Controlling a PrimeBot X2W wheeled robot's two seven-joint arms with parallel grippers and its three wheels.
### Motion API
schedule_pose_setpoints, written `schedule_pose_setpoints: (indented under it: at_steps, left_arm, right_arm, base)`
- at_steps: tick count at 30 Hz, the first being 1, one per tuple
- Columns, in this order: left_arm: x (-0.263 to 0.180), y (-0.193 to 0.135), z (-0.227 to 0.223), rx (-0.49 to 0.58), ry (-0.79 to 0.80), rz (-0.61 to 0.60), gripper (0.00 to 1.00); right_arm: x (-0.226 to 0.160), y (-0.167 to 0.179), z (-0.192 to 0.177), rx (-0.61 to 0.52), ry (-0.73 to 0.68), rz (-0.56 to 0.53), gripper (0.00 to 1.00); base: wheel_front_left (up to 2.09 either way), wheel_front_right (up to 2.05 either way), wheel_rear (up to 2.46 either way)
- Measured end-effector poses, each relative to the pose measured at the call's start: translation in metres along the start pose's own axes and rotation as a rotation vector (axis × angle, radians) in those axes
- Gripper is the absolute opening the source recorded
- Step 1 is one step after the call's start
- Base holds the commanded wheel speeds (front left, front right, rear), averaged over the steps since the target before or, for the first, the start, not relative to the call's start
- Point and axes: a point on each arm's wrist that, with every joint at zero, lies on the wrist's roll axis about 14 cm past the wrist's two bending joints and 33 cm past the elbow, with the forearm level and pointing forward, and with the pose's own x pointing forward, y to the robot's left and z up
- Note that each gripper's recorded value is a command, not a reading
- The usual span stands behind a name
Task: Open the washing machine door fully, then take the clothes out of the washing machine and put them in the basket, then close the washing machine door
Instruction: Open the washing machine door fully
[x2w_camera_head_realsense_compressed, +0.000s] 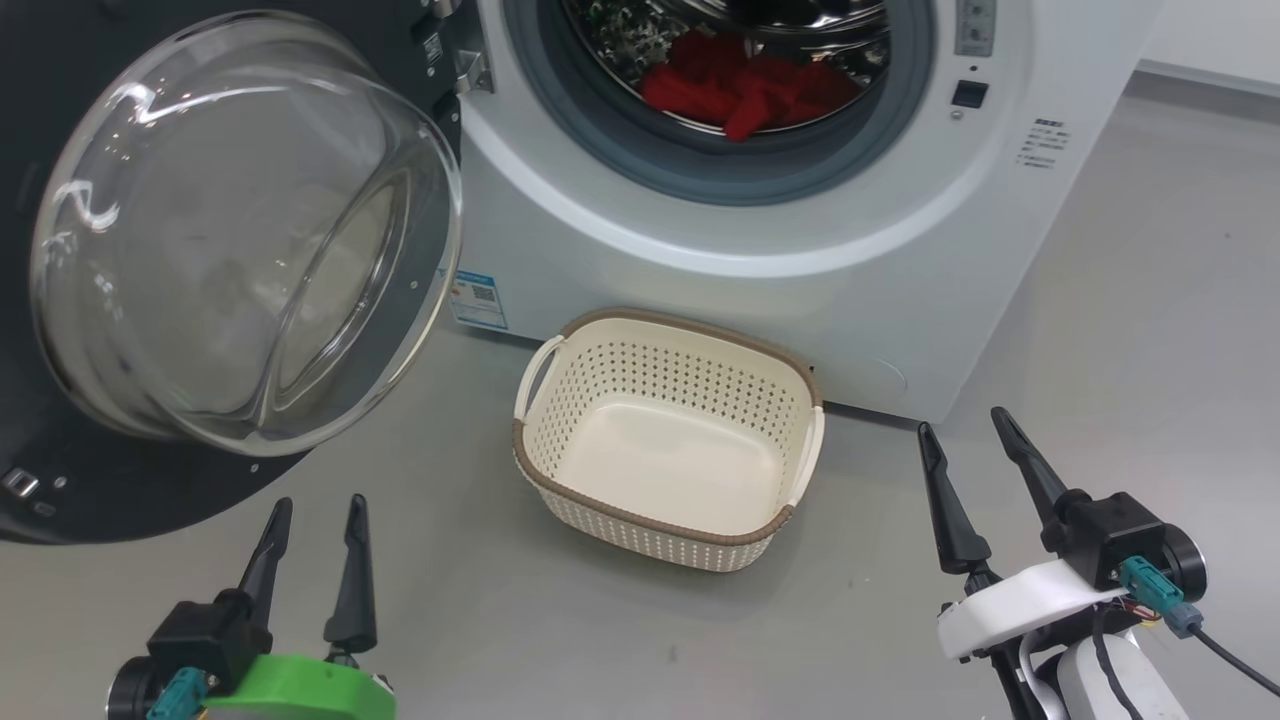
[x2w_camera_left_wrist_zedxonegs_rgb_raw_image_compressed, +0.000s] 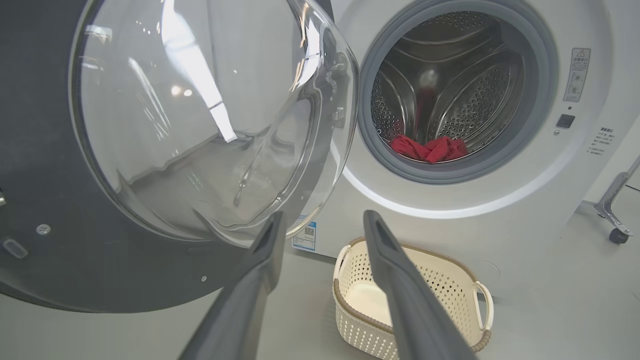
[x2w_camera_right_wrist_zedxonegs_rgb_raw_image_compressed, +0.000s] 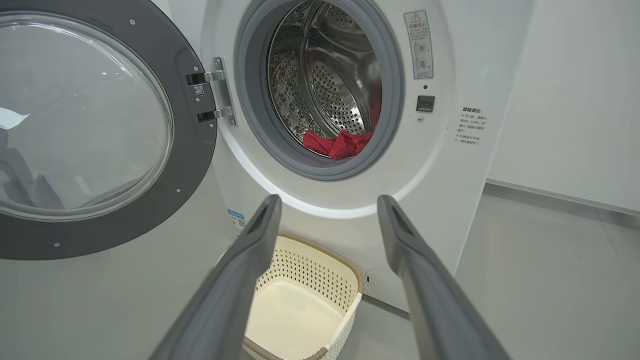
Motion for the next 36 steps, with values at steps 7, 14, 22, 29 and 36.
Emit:
schedule_pose_setpoints:
  at_steps: [7, 14, 22, 29, 36]
  left_arm:
    - [0.003, -0.022, -0.008, 0.023, 0.023, -0.079, 1.00]
    - [0.008, -0.042, -0.014, 0.033, 0.050, -0.152, 1.00]
    - [0.015, -0.068, -0.020, 0.030, 0.078, -0.235, 1.00]
    - [0.016, -0.085, -0.028, 0.029, 0.103, -0.285, 1.00]
    - [0.013, -0.102, -0.037, 0.029, 0.140, -0.338, 1.00]
  right_arm:
    - [-0.018, -0.006, 0.002, -0.004, -0.001, -0.034, 1.00]
    - [-0.036, -0.015, 0.007, -0.006, -0.015, -0.084, 1.00]
    - [-0.061, -0.034, 0.010, -0.009, -0.023, -0.179, 1.00]
    - [-0.085, -0.050, 0.009, -0.002, -0.025, -0.268, 1.00]
    - [-0.102, -0.062, 0.013, 0.003, -0.040, -0.335, 1.00]
  base:
    - [0.00, 0.00, 0.00]
    - [0.00, 0.00, 0.00]
    - [0.00, 0.00, 0.00]
    - [0.00, 0.00, 0.00]
    - [0.00, 0.00, 0.00]
